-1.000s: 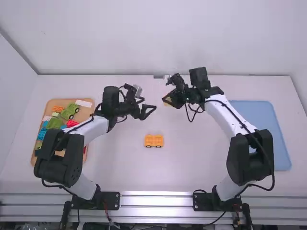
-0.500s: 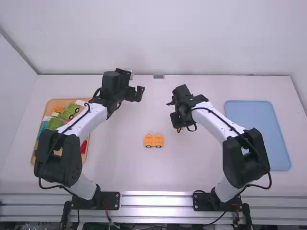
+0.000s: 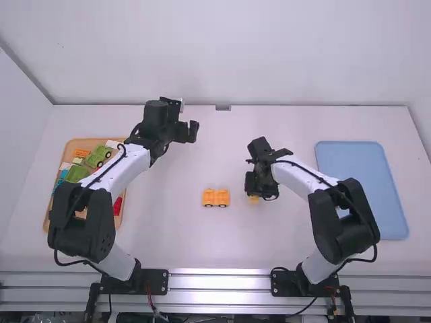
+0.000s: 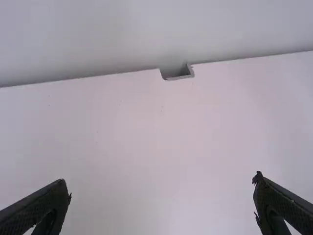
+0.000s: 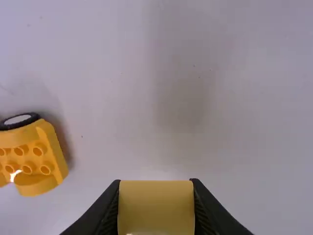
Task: Assemble lego blocks to make yellow taxi
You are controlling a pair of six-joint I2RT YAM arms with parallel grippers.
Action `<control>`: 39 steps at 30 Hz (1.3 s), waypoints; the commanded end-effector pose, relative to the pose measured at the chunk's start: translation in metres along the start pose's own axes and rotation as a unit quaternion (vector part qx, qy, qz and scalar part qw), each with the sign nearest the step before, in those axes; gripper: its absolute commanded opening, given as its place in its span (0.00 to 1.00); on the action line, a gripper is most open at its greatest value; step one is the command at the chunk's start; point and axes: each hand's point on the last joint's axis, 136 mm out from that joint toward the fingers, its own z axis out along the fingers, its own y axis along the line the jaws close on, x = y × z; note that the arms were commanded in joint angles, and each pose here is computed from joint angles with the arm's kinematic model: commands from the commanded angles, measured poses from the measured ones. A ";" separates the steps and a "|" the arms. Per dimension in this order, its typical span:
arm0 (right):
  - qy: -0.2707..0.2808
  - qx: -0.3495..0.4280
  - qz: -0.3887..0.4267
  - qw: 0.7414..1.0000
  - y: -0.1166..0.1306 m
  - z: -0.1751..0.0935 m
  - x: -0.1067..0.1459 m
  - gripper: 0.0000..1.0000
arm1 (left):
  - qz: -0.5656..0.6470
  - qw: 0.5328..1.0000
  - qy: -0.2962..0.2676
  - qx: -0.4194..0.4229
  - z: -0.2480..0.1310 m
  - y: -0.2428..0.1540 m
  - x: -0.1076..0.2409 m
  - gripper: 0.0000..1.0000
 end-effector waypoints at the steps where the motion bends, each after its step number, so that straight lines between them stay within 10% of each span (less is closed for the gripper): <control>1: 0.001 -0.006 -0.009 1.000 0.001 0.003 0.000 0.13 | -0.004 1.000 -0.005 -0.005 -0.002 0.003 -0.007 0.99; 21: 0.054 0.002 0.117 0.992 0.004 0.025 -0.023 0.00 | -0.003 1.000 -0.008 -0.006 -0.002 0.003 -0.008 0.99; 26: 0.069 0.019 0.302 0.950 0.001 0.025 -0.015 0.00 | -0.004 1.000 -0.001 -0.006 -0.002 0.003 -0.005 0.99; 39: 0.053 0.020 0.478 0.876 0.005 0.026 -0.022 0.02 | -0.005 1.000 0.012 -0.006 -0.001 0.003 0.006 0.99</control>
